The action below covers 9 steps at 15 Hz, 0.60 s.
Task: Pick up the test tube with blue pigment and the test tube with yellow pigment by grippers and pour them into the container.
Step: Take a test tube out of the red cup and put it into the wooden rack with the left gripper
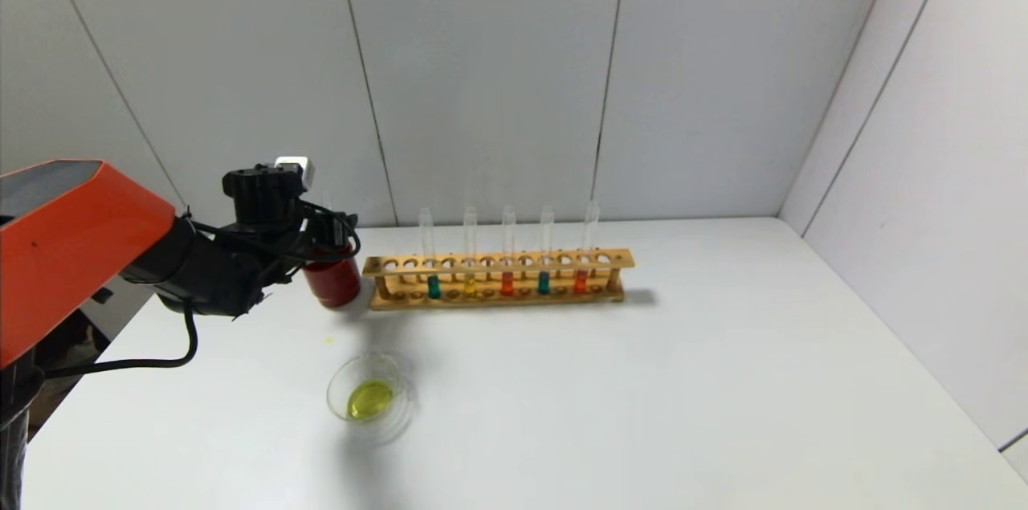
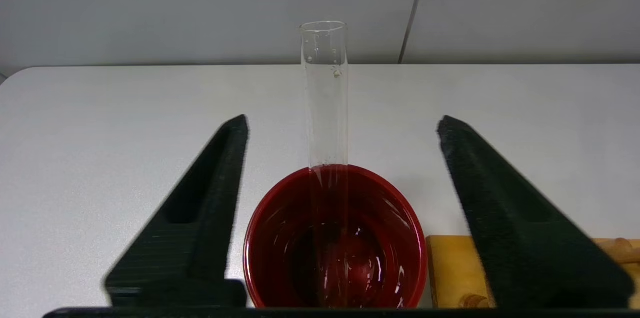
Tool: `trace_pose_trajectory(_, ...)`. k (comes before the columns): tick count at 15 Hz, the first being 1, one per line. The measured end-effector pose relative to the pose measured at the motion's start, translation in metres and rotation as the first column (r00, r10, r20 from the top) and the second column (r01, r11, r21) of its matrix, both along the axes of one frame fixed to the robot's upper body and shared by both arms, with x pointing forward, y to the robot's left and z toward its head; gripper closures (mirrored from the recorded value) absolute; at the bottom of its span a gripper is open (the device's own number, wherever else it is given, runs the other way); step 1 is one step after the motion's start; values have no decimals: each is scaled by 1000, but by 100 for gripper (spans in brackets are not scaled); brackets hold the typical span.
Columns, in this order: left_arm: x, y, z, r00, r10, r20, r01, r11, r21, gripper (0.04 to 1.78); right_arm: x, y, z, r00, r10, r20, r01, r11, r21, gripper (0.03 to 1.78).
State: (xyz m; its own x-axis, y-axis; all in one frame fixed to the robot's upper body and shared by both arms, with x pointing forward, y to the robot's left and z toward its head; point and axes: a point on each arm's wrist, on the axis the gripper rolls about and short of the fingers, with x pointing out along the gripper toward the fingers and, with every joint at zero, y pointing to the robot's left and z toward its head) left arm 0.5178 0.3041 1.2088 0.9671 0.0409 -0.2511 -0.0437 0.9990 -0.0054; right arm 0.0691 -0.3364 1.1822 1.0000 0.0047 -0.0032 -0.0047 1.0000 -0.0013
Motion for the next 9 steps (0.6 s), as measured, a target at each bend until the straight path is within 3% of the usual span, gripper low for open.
trace_pose_trajectory(4,-11,-2,23,1000,-10,-12,10,1000,6,9,0,0,0,1000,1,0,-1,1000,0,6)
trace_pose_trajectory(9,-61,-24,89,995,-73,-67,73,997,10,7,0,0,0,1000,0,0,0,1000,0,6)
